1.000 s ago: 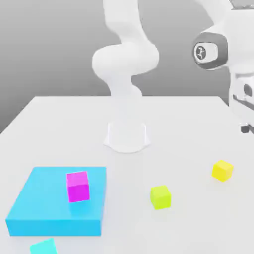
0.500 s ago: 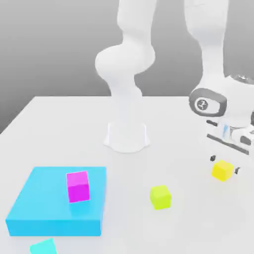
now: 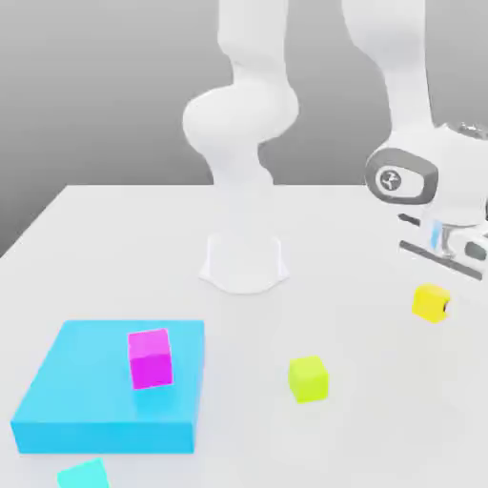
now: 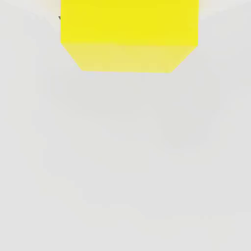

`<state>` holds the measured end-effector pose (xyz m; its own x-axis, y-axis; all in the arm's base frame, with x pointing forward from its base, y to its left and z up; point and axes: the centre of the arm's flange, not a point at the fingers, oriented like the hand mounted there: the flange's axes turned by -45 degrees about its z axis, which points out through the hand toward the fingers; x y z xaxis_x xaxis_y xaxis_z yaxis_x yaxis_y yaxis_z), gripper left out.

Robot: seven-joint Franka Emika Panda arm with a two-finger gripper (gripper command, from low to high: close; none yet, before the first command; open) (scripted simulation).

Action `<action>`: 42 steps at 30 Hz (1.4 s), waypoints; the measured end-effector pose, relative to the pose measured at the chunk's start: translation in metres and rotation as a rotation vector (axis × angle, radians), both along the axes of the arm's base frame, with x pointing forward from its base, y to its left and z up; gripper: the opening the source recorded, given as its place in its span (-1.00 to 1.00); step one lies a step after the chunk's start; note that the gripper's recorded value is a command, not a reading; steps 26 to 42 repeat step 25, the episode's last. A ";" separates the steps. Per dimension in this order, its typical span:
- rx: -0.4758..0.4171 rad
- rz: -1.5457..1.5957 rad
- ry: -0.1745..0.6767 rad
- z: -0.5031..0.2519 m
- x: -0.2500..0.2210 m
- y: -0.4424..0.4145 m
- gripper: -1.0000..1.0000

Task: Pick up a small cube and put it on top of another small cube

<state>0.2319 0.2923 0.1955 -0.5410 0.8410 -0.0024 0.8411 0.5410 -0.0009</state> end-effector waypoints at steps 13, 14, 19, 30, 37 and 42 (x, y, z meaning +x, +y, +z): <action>0.001 -0.720 0.000 0.039 0.092 -0.168 -1.00; 0.001 -0.777 0.000 0.041 0.095 -0.182 -1.00; 0.005 -0.829 0.002 0.010 0.099 -0.194 -1.00; 0.002 -0.831 0.001 -0.021 0.097 -0.196 1.00; 0.002 -0.831 0.001 -0.021 0.097 -0.196 1.00; 0.002 -0.831 0.001 -0.021 0.097 -0.196 1.00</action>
